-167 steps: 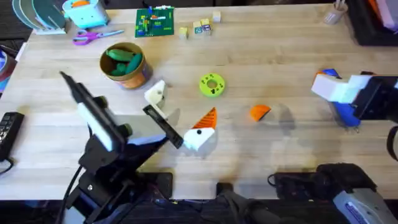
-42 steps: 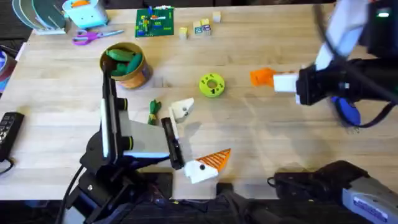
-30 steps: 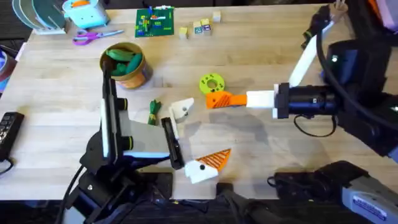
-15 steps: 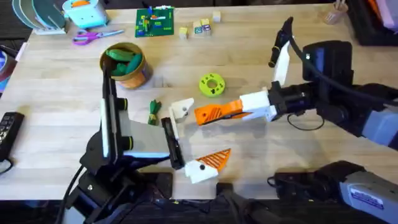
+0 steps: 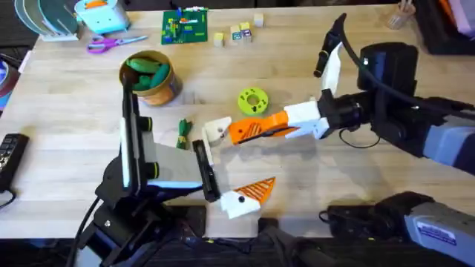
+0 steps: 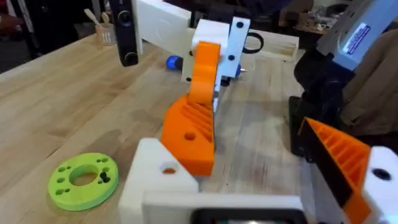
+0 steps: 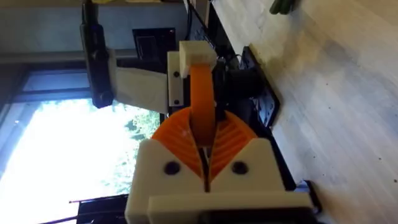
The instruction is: Pick up the gripper from the table and insert it into the empty holder that is missing its gripper. Then pick up a screw, insert it into the mounting hole, and use the screwdriver to tighten it. Finally, clean up the table by picking up the vegetable and placing it into the bucket.
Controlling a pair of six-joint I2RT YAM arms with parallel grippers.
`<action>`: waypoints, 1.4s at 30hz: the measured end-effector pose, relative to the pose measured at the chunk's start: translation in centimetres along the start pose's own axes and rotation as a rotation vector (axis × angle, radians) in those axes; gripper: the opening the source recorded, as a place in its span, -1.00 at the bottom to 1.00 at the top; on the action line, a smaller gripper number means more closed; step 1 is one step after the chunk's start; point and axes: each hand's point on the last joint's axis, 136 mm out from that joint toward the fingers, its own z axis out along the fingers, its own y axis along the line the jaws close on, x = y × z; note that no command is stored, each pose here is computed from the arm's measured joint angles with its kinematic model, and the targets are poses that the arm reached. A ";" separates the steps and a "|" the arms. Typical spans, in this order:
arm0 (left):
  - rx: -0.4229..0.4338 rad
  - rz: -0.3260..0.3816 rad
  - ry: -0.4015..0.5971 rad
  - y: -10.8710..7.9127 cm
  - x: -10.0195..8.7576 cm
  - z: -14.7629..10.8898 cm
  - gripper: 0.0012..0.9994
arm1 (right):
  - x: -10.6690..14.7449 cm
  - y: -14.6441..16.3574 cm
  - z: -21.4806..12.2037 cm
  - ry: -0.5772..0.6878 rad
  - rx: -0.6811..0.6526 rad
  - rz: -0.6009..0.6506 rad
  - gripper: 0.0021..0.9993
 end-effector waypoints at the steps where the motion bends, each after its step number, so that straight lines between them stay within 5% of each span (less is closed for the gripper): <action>1: 0.000 0.000 0.000 0.0 0.0 0.0 0.99 | 0.0 0.0 0.1 0.001 0.000 0.002 -0.99; 15: -0.095 -0.012 -0.005 1.7 -0.1 -0.1 0.99 | -1.3 0.1 2.7 -0.050 0.052 0.012 -0.99; 42: -0.149 -0.072 0.000 2.7 0.1 -0.2 0.99 | -3.3 -1.1 6.1 -0.074 0.033 0.053 -0.88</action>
